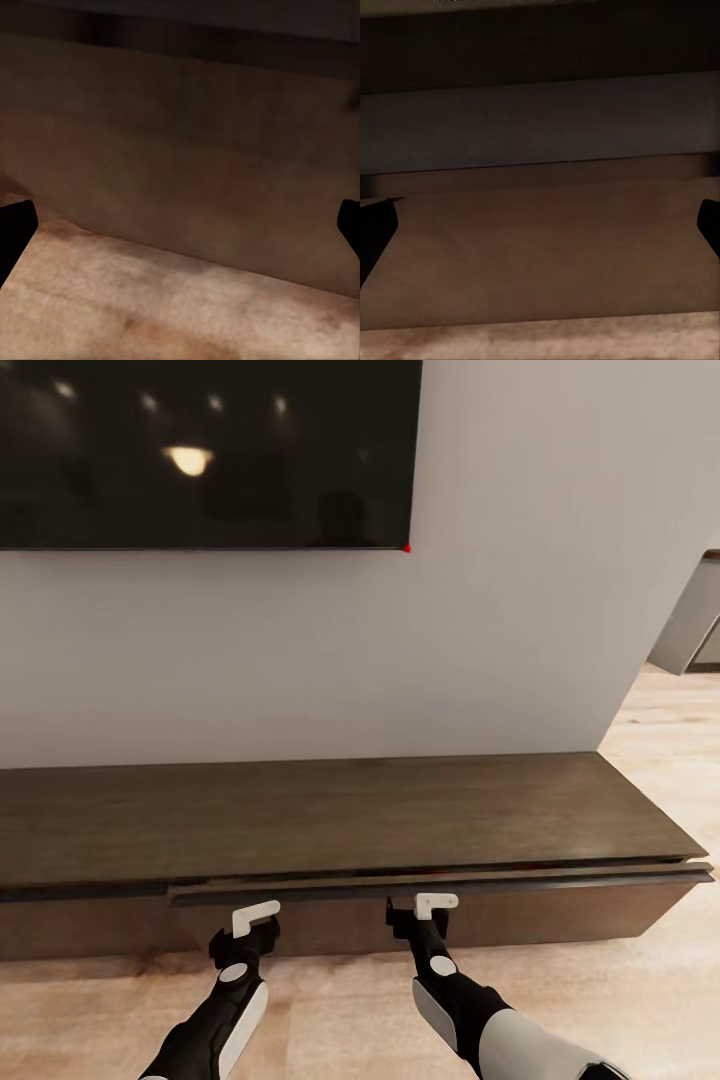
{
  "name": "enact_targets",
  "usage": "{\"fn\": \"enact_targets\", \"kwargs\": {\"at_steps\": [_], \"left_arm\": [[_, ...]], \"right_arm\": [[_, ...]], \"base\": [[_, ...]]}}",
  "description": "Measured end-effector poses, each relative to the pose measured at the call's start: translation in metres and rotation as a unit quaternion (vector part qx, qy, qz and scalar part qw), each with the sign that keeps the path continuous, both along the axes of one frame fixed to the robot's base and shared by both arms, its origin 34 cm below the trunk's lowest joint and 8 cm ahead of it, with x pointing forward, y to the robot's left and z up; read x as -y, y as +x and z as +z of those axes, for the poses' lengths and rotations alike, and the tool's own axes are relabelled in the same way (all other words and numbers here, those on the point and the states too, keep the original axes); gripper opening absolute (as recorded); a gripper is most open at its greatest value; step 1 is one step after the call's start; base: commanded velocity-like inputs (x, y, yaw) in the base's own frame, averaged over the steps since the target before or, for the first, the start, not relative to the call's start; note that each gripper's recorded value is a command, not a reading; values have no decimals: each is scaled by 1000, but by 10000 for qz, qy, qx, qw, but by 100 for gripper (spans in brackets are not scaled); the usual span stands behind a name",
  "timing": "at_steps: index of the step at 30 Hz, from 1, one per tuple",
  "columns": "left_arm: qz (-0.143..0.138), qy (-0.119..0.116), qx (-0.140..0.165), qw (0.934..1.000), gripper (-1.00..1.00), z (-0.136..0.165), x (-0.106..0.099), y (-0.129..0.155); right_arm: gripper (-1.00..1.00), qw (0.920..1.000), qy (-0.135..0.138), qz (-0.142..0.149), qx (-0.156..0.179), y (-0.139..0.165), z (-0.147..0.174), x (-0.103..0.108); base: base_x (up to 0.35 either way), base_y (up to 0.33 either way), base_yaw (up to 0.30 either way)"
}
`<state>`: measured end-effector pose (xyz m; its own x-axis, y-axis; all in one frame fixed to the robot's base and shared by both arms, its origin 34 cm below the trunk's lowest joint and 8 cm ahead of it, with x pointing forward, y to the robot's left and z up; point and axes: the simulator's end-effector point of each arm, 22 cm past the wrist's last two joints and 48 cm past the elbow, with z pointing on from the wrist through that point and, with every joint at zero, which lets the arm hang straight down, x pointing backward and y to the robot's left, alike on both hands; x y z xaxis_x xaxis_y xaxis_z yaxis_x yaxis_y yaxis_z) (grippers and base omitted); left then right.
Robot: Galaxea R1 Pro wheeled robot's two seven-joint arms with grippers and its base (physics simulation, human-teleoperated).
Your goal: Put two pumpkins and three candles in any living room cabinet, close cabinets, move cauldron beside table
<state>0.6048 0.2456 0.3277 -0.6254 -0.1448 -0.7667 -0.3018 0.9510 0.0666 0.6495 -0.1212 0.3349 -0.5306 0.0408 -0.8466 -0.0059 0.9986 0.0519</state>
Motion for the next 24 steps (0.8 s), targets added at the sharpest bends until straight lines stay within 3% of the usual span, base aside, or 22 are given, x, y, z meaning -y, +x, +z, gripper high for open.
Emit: {"fn": "enact_targets", "kwargs": {"at_steps": [5, 24], "left_arm": [[-1, 0, 2, 10000, 100, 0, 0, 0], [-1, 0, 6, 10000, 100, 0, 0, 0]], "right_arm": [[100, 10000, 0, -2, 2, 0, 0, 0], [100, 9999, 1, -35, -106, -12, -10, 2]], "base": [[172, 0, 0], [37, 18, 0]]}}
